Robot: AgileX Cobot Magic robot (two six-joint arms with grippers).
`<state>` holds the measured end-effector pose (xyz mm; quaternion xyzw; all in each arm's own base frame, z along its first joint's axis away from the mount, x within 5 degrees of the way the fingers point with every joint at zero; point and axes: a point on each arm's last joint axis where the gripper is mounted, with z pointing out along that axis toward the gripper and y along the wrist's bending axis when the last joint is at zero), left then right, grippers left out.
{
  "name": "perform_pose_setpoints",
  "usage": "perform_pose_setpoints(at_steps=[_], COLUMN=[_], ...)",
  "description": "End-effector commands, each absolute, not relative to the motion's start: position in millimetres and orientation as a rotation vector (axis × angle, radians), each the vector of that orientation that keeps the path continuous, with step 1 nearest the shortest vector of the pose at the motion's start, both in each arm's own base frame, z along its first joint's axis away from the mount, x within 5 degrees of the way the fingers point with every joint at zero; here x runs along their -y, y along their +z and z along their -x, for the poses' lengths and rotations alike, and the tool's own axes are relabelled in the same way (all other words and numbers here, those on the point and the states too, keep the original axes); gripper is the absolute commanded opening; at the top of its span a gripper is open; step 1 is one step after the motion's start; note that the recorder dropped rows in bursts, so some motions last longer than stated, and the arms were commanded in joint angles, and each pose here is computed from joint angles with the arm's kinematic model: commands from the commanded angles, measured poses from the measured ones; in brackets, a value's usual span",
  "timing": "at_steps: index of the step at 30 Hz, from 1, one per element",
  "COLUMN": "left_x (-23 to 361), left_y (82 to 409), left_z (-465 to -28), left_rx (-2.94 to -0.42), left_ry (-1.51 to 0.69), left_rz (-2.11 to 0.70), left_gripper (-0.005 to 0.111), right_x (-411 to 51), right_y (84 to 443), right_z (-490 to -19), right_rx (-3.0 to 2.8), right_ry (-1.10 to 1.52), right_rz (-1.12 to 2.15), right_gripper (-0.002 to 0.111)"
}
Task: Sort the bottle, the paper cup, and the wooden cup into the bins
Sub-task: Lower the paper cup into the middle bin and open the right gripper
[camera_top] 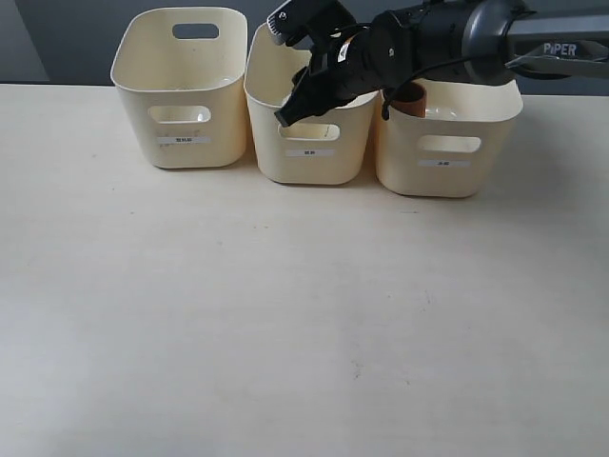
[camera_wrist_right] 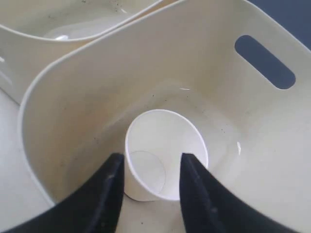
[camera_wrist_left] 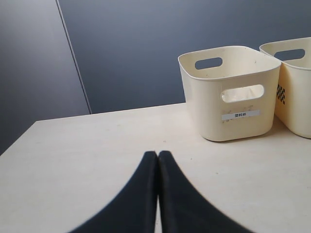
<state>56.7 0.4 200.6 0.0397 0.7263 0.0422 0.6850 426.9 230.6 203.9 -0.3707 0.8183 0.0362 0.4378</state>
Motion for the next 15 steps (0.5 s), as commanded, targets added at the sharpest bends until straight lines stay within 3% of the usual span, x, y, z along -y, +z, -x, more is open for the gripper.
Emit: perform_pose_setpoints(at_steps=[1,10,15], left_x=[0,0,0], left_y=[201,201,201], left_z=[-56,-56,-56], left_rx=[-1.617,-1.617,-1.617], left_ry=[0.094,0.094,0.094], left_rz=[-0.087,-0.087,-0.087], left_gripper=[0.000,0.000,0.000], right_x=[-229,-228,-225], right_y=[207,215,232], right_z=[-429,-428,-420], right_rx=[-2.022,-2.006,-2.017], right_ry=[0.089,0.097,0.099], right_rz=[0.906,0.884,0.892], right_gripper=[0.038,0.035,-0.001])
